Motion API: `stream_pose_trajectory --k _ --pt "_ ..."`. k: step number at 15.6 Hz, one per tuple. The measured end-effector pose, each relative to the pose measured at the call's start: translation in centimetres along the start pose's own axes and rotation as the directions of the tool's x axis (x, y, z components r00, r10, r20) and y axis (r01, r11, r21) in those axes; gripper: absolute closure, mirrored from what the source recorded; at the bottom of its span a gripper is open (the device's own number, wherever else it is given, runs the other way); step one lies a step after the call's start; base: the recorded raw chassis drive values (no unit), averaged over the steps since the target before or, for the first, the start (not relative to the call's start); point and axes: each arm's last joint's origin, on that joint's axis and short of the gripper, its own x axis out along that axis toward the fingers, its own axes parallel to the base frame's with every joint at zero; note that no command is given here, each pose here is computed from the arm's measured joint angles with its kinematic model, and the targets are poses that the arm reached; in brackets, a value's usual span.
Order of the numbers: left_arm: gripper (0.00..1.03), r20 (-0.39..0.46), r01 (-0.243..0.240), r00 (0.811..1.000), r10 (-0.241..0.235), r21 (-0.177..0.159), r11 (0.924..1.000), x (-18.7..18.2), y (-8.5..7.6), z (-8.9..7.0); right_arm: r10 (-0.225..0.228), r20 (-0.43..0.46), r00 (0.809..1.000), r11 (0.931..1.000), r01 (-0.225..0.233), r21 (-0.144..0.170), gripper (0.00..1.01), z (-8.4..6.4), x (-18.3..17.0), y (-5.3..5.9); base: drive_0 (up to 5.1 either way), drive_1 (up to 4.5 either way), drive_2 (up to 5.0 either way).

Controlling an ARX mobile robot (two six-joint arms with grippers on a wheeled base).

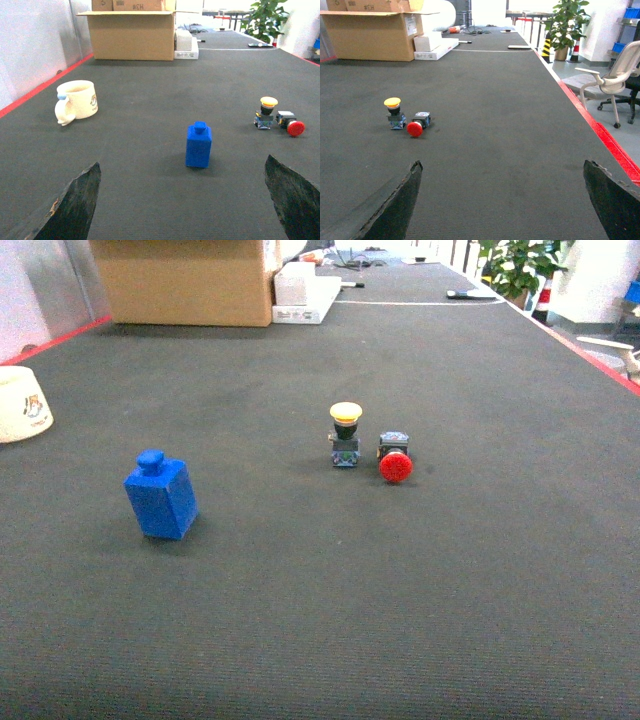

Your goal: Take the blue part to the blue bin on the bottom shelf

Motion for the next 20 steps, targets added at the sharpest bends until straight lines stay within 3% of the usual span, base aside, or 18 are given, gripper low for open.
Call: stream_pose_trajectory --k 20 --pt "0.05 0.000 0.000 1.000 0.000 0.000 1.0000 0.00 0.00 0.00 0.000 0.000 1.000 1.0000 0.000 0.000 0.03 0.00 0.00 0.00 0.0 0.00 0.0"
